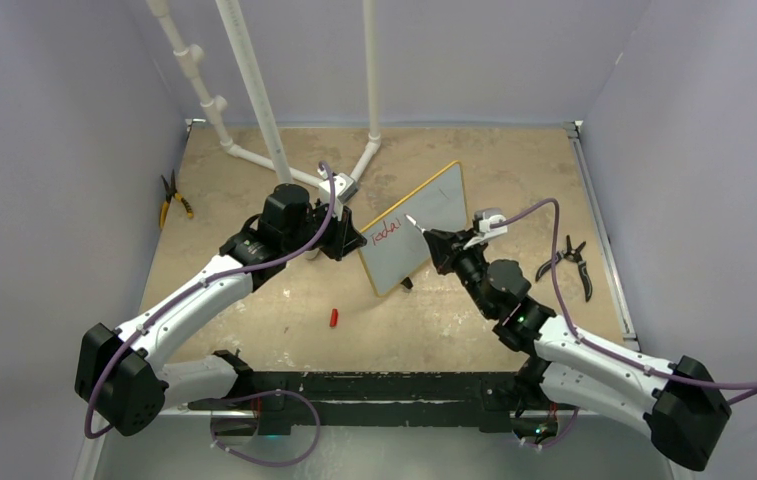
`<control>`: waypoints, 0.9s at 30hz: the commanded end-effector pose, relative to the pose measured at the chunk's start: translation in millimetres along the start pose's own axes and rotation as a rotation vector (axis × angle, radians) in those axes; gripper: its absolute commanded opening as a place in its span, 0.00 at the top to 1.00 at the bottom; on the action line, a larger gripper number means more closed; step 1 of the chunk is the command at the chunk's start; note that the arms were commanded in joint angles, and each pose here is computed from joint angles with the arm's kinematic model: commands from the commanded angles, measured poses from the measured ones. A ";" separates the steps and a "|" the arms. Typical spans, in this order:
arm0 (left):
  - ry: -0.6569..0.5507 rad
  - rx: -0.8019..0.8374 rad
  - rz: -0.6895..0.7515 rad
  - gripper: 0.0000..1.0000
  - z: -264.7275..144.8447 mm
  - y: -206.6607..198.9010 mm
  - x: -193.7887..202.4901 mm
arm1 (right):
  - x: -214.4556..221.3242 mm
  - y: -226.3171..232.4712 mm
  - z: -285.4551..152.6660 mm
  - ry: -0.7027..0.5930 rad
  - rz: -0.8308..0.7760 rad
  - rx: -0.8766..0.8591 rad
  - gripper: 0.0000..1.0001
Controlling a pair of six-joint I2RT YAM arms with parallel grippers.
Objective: Write a sentence on the whiteboard
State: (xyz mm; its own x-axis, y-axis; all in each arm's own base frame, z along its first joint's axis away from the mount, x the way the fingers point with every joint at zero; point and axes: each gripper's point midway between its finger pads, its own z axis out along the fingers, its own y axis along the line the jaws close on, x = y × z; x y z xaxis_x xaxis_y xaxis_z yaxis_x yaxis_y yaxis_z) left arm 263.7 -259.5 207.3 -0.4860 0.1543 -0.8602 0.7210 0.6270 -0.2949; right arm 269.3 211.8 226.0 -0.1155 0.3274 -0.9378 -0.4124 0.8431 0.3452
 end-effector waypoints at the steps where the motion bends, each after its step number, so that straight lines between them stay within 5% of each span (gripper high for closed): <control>1: 0.036 0.024 0.024 1.00 2.6 -0.8 12.2 | -32.3 8.2 7.0 -0.090 0.009 -0.014 1.00; 27: 0.035 0.031 0.023 1.00 2.9 -1.6 11.4 | 12.5 10.7 -6.0 0.032 0.026 -0.088 1.00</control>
State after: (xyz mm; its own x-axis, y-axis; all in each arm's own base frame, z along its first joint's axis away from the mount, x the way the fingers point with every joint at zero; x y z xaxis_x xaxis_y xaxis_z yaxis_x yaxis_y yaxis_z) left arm 263.7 -259.8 207.3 -0.4860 0.1542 -0.8603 0.7220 0.6255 -0.2957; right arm 262.6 219.5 214.8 -0.1486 0.3160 -0.9371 -0.4620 0.8156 0.3483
